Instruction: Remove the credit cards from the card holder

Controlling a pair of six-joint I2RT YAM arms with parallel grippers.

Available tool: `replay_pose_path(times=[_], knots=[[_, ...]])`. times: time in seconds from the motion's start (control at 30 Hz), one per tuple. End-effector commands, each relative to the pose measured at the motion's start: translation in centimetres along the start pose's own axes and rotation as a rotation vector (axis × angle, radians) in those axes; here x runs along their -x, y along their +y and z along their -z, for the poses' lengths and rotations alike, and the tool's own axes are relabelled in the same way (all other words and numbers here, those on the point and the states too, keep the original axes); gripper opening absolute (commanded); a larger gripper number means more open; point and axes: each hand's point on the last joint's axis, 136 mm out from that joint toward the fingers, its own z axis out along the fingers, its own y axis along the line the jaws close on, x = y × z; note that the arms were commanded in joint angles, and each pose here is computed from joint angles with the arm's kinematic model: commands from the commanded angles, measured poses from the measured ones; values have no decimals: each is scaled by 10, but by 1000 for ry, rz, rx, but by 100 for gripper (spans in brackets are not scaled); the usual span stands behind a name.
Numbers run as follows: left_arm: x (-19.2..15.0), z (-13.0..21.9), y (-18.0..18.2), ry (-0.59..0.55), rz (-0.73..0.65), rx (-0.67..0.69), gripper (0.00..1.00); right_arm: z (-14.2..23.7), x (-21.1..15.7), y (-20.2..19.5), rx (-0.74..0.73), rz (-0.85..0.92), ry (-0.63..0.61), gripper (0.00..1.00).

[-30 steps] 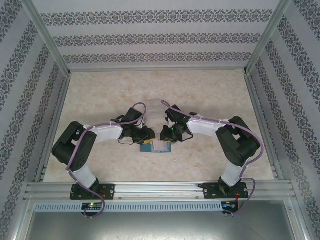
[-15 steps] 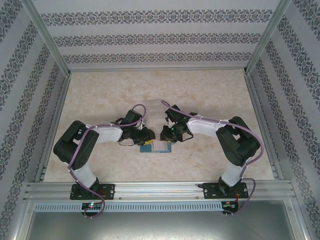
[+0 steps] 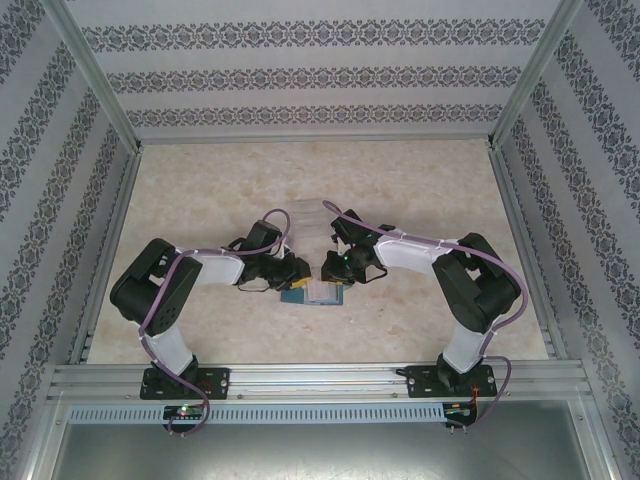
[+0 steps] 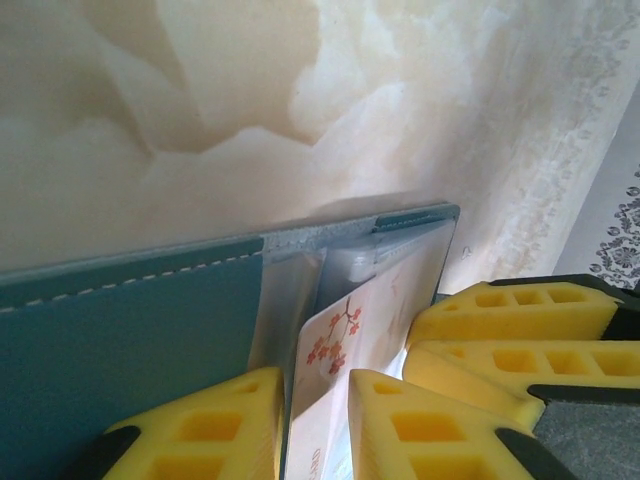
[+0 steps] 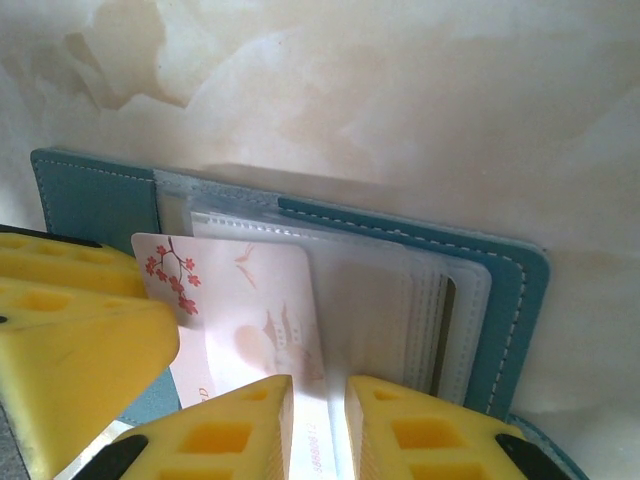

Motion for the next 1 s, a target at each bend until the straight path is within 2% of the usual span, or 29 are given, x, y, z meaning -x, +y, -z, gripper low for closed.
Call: replay_pose_path(times=[0.0,0.43,0.97], knots=[[-1,-11,8,11,20,-20,22,-5,-12,-20,-79,-25,30,23],[-1,-8,6,8,11,-19,13,-6,-13,-23,-89,-28,29,23],[-1,29,19,-4,-100,169,9,4,-8,-28,-124,-22,-2,23]])
